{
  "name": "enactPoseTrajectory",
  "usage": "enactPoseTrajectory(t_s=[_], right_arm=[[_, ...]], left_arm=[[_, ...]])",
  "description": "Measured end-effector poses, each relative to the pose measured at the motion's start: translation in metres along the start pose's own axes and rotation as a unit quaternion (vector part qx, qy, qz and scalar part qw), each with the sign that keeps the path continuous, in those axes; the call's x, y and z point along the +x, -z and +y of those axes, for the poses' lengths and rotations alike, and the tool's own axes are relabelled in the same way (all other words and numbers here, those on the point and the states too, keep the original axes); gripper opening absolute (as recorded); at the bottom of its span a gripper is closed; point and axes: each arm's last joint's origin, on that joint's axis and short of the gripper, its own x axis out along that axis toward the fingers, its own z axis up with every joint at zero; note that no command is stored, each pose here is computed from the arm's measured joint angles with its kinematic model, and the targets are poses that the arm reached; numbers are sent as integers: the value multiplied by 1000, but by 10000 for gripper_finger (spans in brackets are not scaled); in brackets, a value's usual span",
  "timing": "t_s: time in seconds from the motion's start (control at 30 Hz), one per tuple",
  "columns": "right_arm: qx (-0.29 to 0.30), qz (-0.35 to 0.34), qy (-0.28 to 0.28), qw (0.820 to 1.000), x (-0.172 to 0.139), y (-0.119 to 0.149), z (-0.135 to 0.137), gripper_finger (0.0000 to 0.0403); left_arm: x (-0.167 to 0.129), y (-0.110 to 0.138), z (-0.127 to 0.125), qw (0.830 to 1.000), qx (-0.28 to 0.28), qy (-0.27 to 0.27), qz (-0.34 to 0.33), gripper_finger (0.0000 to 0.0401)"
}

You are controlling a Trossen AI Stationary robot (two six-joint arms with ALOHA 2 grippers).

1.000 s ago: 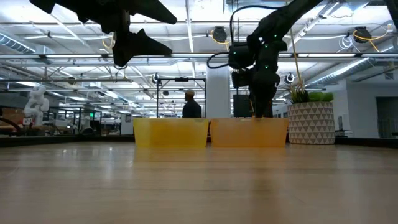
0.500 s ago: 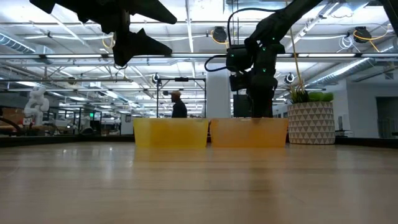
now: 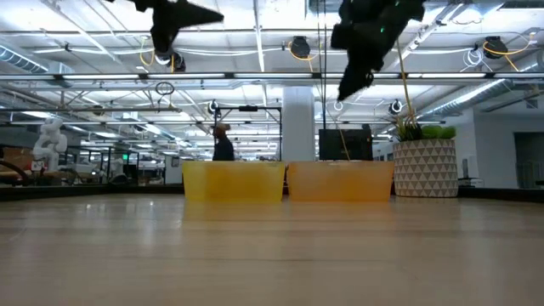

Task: Pick and place medicine bottles into bin by pill shape (circle, oval)
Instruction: Return to Home Position

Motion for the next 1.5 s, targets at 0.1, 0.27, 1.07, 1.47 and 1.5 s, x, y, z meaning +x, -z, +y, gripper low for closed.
enactPoseTrajectory(t_s=[0.1, 0.27, 1.07, 1.47, 1.5], right_arm=[[5, -68, 8, 998, -20, 0, 8, 174], [28, -188, -21, 982, -44, 16, 24, 61], [-21, -371, -104, 923, 2, 165, 67, 0], [-56, -417, -109, 901, 17, 206, 70, 0], [-58, -423, -108, 898, 16, 208, 70, 0]], left_arm=[[-19, -13, 8, 999, 30, -13, -14, 103], [-52, -28, 18, 997, 59, -30, -37, 10], [-92, 73, 69, 991, 106, -6, -84, 2], [-97, 105, 84, 986, 117, 15, -117, 1], [-98, 106, 84, 985, 119, 16, -122, 1]])
